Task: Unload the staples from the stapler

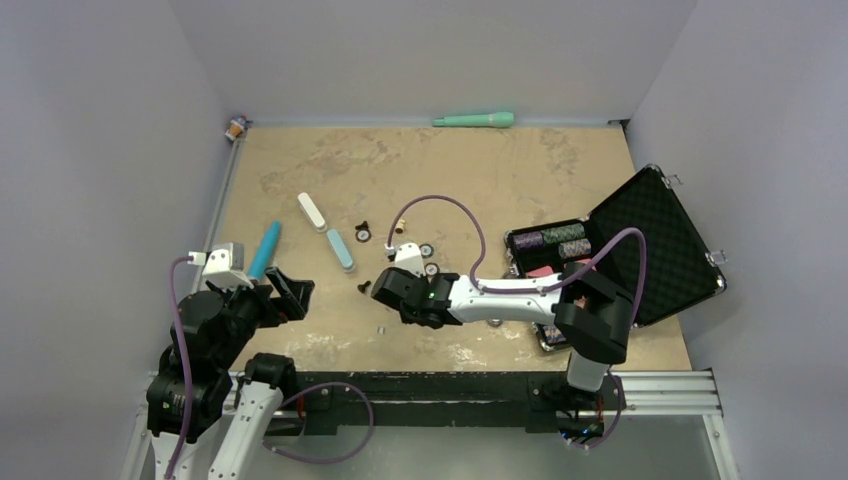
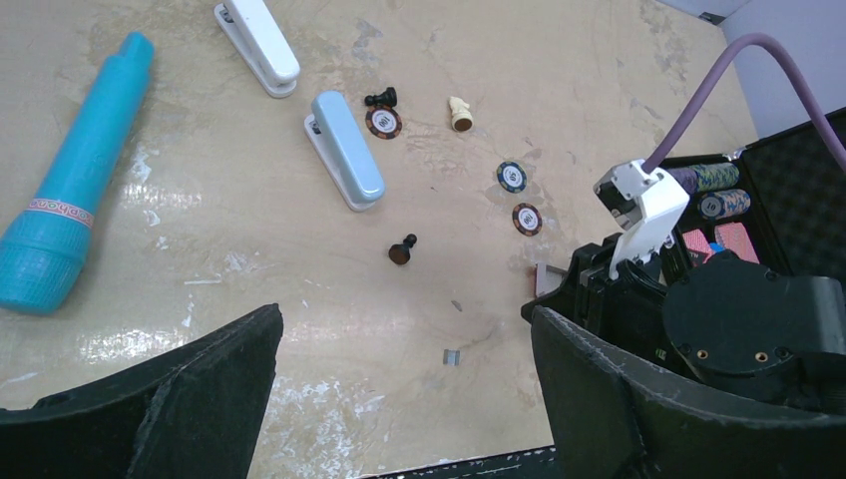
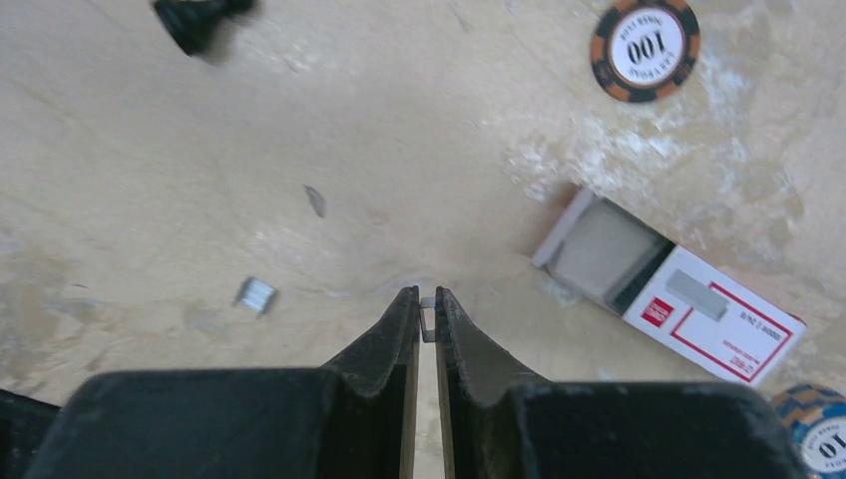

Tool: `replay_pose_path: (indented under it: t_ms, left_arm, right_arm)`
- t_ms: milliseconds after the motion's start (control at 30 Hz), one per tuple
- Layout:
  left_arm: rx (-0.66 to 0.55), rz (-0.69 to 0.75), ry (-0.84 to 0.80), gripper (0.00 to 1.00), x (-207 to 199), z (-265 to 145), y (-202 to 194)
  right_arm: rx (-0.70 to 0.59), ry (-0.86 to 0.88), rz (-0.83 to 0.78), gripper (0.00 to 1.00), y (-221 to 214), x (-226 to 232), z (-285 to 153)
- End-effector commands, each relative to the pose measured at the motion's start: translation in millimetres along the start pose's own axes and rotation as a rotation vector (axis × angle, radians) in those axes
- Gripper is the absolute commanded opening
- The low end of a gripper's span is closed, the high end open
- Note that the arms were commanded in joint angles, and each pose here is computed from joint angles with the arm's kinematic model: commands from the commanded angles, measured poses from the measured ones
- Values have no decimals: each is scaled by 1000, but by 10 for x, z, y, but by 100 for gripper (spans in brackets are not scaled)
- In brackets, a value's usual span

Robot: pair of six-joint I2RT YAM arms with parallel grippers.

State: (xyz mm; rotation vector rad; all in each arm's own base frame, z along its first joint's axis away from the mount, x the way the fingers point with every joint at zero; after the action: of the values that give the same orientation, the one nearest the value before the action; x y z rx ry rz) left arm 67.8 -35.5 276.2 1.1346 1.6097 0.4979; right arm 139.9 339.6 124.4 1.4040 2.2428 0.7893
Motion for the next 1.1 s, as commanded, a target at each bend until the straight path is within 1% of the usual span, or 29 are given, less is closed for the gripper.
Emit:
replay_pose_path:
  t_ms: [0,167,600,800,1067]
  left_arm:
    - [-23,19,-10,98,-15,35,49]
    - [-22,17,-10,98,-16,36,48]
    - [-20,19,-12,97,-19,38,49]
    - [-22,19,-13,98,-20,36,49]
    - [-22,19,-14,97,-21,35,51]
  right_arm:
    - [-20,-82,52,13,-52,-206,-71]
    - [-11,-128,75,13,-115,-392,-36]
    - [2,-193,115,14,-55,-727,72]
    - [10,-189,115,21,-64,-735,113]
    - [19,-185,112,23,-76,-714,158]
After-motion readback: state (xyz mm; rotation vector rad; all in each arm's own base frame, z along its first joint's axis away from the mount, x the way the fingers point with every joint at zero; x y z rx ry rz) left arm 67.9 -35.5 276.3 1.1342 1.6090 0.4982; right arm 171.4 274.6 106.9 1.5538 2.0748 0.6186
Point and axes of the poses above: each gripper's point midway between its finger pads, its own z axis out along the fingers, its own x axis along the line the jaws close on, y = z × x, the point moved 8 cm from there along -z, back along the fingers, and after that the axes turned 7 degrees about -z, right-handed, at the moved point
